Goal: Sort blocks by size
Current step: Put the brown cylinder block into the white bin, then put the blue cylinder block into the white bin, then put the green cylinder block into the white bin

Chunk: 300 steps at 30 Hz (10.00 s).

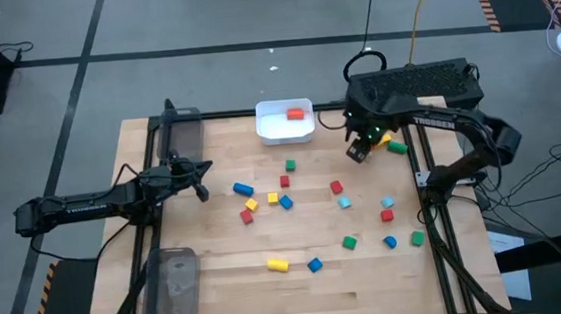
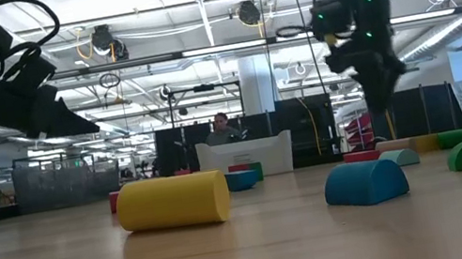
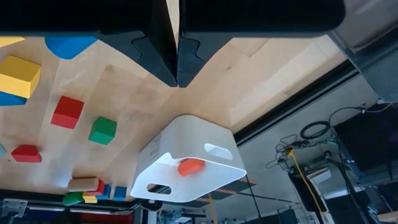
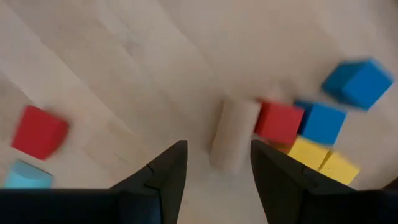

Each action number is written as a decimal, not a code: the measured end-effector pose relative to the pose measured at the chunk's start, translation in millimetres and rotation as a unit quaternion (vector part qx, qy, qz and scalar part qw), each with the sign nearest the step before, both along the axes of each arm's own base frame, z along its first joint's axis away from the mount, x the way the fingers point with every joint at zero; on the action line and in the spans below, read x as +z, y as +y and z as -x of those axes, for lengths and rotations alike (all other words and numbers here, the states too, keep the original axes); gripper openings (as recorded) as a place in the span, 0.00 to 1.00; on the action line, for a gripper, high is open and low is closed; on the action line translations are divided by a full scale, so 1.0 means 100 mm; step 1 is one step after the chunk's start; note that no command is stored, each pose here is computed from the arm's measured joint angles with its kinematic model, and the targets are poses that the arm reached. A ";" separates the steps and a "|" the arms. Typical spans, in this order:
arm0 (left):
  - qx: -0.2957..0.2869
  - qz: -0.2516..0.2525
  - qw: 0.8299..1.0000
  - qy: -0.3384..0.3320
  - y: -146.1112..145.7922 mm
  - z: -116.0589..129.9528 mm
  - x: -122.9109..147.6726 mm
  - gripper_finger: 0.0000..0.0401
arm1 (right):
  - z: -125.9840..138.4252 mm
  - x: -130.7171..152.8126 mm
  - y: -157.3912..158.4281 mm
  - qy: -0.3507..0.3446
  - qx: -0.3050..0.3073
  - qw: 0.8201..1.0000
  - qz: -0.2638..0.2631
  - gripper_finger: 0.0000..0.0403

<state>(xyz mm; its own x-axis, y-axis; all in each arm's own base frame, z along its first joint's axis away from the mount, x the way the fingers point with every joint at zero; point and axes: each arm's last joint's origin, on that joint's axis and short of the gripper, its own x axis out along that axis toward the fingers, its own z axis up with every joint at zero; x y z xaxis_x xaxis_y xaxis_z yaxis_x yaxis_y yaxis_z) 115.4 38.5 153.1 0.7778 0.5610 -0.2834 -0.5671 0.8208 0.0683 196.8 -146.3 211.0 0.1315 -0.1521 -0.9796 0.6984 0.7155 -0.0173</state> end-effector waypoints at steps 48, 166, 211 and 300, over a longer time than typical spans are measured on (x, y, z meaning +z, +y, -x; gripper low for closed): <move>-0.076 0.020 0.995 -0.066 -0.03 -0.05 0.10 0.04 | -0.03 -0.60 -0.05 0.012 -0.046 0.999 0.001 0.22; -0.221 0.004 0.946 0.237 0.13 -0.93 -0.54 0.44 | -2.10 0.06 -0.04 -0.075 0.273 0.956 0.080 0.60; -0.231 -0.024 0.973 -0.003 0.03 -1.11 0.00 0.37 | -2.20 0.09 0.70 -0.380 0.380 0.831 0.140 0.60; -0.103 -0.071 0.990 0.069 0.22 -1.14 0.03 0.46 | -1.28 0.11 -0.72 -0.207 0.138 0.956 0.153 0.62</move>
